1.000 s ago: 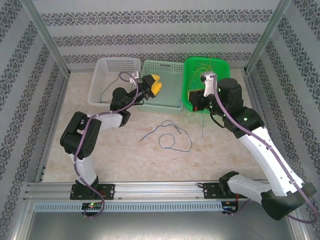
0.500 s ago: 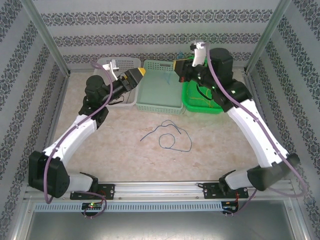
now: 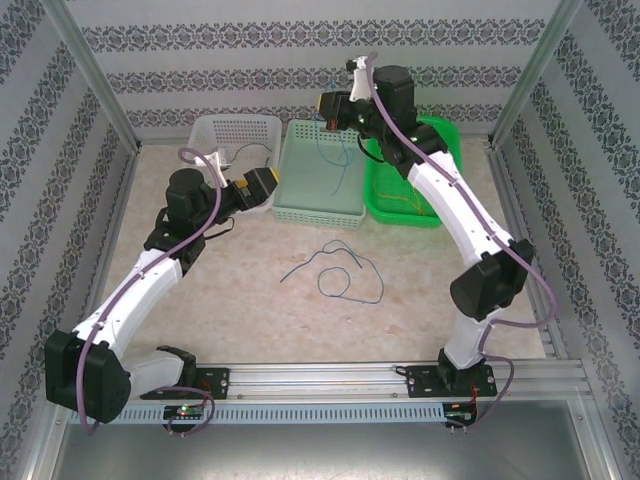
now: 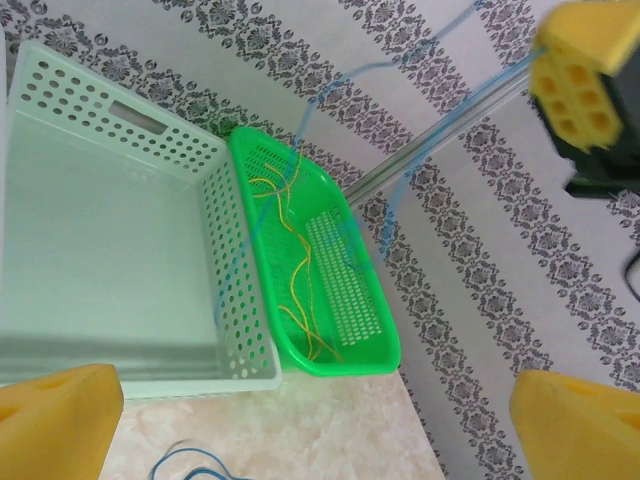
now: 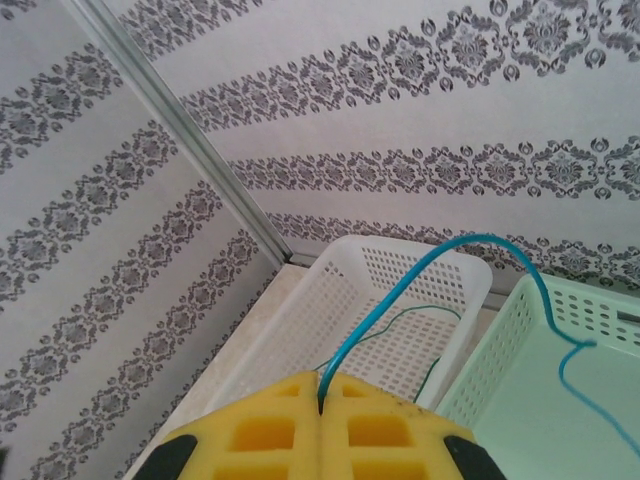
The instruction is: Untangle the cables
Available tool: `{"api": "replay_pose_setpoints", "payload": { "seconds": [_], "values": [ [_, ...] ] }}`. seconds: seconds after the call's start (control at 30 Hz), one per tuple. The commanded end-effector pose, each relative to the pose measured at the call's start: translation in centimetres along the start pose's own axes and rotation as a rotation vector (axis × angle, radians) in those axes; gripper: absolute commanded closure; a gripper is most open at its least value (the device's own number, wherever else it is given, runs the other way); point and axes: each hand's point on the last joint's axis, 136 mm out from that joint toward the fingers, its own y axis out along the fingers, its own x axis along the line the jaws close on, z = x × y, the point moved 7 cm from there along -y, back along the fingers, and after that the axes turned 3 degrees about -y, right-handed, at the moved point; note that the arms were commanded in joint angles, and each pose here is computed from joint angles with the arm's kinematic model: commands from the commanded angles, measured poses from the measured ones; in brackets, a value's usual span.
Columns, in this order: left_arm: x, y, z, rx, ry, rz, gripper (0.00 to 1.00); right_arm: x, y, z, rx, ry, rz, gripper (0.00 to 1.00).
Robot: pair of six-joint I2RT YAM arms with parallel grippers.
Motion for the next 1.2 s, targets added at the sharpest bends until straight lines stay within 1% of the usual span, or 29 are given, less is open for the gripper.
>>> {"api": "replay_pose_setpoints", "payload": {
  "seconds": [0.0,0.17,0.27,0.3,0.33,0.37,0.4,0.47,0.5,0.53,0.63,0.8,0.93,1.0,1.07,1.17],
  "values": [
    [0.3,-1.1,-0.2,-0.017,0.040,-0.032,0.00,-2.0,2.7,0.8,0.022,0.051,0.000,1.00],
    [0.8,-2.1,-0.1,-0.032,0.054,-0.063,0.00,-5.8,5.2,4.5,0.115,0.147,0.071,1.00],
    [1.2,-2.3,-0.1,-0.037,0.054,-0.076,0.00,-7.9,6.6,7.6,0.199,0.208,0.101,0.96],
    [1.3,-2.3,0.0,-0.033,0.052,-0.077,0.00,-8.6,7.1,8.7,0.237,0.228,0.101,0.90],
    [1.4,-2.3,0.0,-0.030,0.050,-0.078,0.00,-9.2,7.7,9.8,0.282,0.253,0.105,0.75],
    [1.4,-2.2,0.0,-0.026,0.047,-0.077,0.00,-9.8,8.0,10.7,0.322,0.277,0.108,0.65],
    [1.6,-2.2,0.1,-0.022,0.044,-0.080,0.00,-10.3,8.4,11.6,0.364,0.299,0.103,0.59],
    [1.7,-2.1,0.2,-0.014,0.045,-0.085,0.00,-11.1,8.7,12.9,0.426,0.339,0.104,0.43],
    [1.8,-2.1,0.3,-0.010,0.045,-0.092,0.00,-11.4,8.8,13.4,0.448,0.352,0.109,0.25],
    [2.0,-2.1,0.4,-0.005,0.047,-0.103,0.00,-11.8,8.7,13.7,0.460,0.357,0.122,0.16],
    [2.6,-2.1,0.8,0.019,0.041,-0.143,0.00,-12.2,8.1,13.7,0.465,0.363,0.139,0.06],
    [3.4,-2.2,1.4,0.035,0.029,-0.171,0.00,-9.9,5.9,11.6,0.418,0.299,0.094,0.05],
    [3.9,-1.9,1.8,0.050,0.019,-0.181,0.00,-6.8,3.0,10.9,0.407,0.174,0.081,0.06],
    [4.3,-1.7,2.1,0.067,0.013,-0.191,0.00,-5.8,1.4,11.9,0.428,0.103,0.105,0.06],
    [4.9,-1.5,2.6,0.096,0.005,-0.216,0.00,-5.6,-0.4,13.7,0.469,0.045,0.158,0.07],
    [5.8,-1.3,3.5,0.143,-0.001,-0.250,0.00,-6.3,-3.7,17.3,0.559,0.051,0.255,0.09]
  ]
}}
